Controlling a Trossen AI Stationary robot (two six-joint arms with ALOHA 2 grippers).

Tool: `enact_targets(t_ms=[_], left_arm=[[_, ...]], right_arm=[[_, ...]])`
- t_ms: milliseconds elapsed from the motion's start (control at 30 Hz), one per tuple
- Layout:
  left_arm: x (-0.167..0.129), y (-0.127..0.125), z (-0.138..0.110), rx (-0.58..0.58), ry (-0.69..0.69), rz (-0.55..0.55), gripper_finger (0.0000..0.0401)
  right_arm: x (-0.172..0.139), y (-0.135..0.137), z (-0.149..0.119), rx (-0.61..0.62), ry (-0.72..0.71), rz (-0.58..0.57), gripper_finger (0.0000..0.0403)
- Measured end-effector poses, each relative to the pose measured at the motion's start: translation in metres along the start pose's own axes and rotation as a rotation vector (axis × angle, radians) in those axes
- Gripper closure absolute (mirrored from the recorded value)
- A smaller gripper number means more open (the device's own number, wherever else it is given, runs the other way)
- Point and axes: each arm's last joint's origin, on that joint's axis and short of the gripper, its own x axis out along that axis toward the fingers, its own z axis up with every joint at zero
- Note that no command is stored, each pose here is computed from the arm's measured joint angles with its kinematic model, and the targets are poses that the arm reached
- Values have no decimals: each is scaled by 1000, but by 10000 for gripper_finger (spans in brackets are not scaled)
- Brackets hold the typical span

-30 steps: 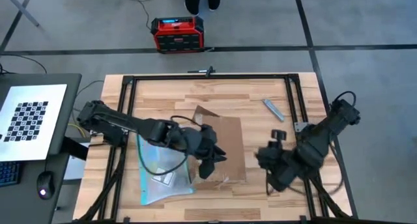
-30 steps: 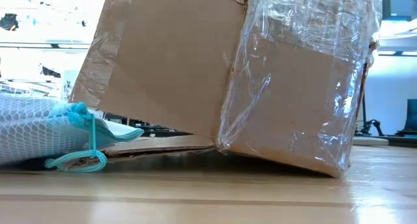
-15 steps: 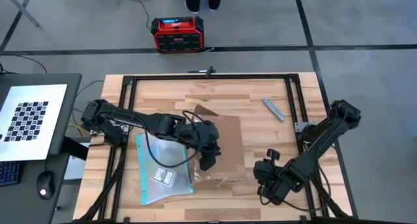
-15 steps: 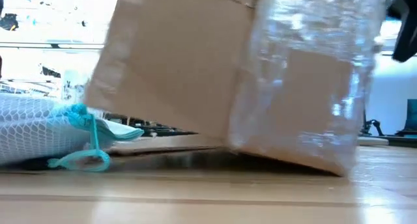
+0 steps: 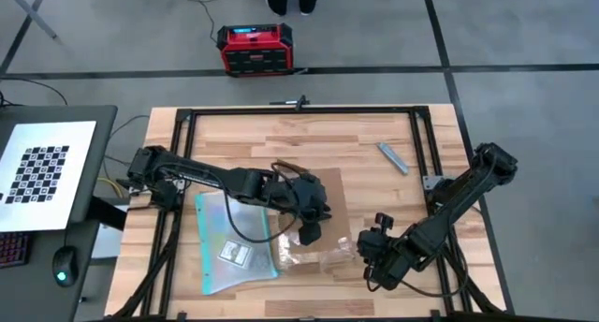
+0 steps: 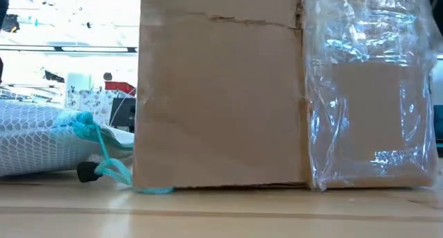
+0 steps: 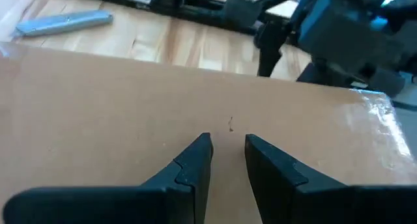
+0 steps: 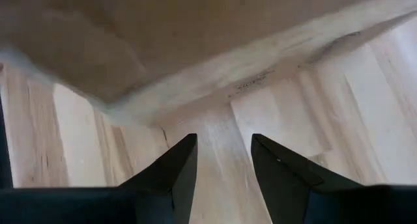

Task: Unpack boxes
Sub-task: Break down the cardboard box until it is fully flat

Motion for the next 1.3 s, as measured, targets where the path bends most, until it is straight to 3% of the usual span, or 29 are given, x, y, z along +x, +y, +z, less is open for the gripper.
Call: enact_targets(t_ms=[300, 567, 767, 933, 1033, 1300], left_arm=[[-19, -11, -16, 30, 134, 82, 319], [-35, -33, -45, 94, 262, 242, 319], [-45, -57, -64, 104, 274, 280, 319], [-50, -69, -72, 107, 278, 276, 319], [-72, -100, -102, 143, 251, 372, 320], [-101, -118, -136, 91, 185, 503, 320]], right_arm=[[-2, 0, -5, -13, 25, -15, 265], [11, 0, -10, 43, -8, 30, 265], [31, 1, -21, 143, -58, 117, 265], [34, 2, -23, 156, -74, 138, 265], [39, 4, -25, 164, -109, 192, 265], [50, 9, -17, 153, -151, 229, 265]])
